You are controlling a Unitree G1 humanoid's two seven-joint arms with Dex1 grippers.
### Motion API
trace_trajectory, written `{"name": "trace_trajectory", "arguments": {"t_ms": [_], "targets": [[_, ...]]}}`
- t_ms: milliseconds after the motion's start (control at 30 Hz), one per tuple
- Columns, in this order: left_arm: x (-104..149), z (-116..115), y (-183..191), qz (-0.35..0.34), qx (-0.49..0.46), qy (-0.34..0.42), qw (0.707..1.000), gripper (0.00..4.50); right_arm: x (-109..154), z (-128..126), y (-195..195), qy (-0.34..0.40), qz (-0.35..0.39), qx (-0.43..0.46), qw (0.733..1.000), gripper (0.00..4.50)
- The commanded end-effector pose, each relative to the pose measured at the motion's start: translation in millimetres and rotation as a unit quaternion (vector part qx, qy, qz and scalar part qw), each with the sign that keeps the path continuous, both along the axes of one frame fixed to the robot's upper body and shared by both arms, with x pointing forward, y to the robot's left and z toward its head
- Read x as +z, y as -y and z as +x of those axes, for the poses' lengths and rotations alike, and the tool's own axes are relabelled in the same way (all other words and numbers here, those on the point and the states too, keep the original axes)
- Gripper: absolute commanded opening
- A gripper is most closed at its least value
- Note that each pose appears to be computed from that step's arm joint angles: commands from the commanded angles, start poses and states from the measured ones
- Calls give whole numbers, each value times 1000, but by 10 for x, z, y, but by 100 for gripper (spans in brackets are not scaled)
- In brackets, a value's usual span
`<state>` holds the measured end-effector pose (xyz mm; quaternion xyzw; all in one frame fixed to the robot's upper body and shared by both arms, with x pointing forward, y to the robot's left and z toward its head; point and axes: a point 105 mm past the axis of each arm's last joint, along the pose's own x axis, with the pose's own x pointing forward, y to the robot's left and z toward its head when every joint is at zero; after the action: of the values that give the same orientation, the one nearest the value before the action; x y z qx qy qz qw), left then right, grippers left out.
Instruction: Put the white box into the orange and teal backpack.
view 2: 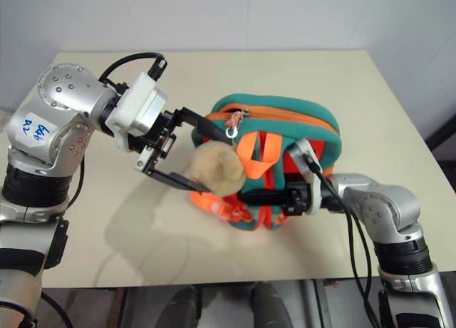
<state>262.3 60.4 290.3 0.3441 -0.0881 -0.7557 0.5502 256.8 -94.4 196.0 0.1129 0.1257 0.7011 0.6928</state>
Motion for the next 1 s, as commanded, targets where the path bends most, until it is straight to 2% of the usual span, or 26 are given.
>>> {"name": "trace_trajectory", "arguments": {"t_ms": [33, 167, 333, 433, 533, 667, 867, 1000], "targets": [[40, -1, -10, -4, 4, 30, 1000, 283, 79, -55, -40, 22, 10, 14, 1000, 0], [69, 44, -64, -4, 16, 40, 999, 179, 84, -50, -37, 24, 9, 14, 1000, 0], [162, 84, -143, -12, 29, 37, 999, 110, 90, -48, -33, 24, 8, 15, 1000, 0], [302, 64, -308, -14, 38, -4, 999, 104, 87, -48, -31, 24, 6, 15, 1000, 0], [436, 145, -524, -10, 79, -22, 997, 104, 83, -48, -27, 23, 6, 15, 1000, 0], [445, 269, -888, 18, 150, -50, 987, 104, 78, -50, -29, 23, 7, 13, 1000, 0], [208, 465, -1265, 53, 234, -97, 966, 104, 79, -56, -38, 23, 10, 11, 1000, 0], [-223, 616, -1336, 66, 249, -168, 952, 104, 85, -52, -42, 22, 14, 7, 1000, 0]]}}
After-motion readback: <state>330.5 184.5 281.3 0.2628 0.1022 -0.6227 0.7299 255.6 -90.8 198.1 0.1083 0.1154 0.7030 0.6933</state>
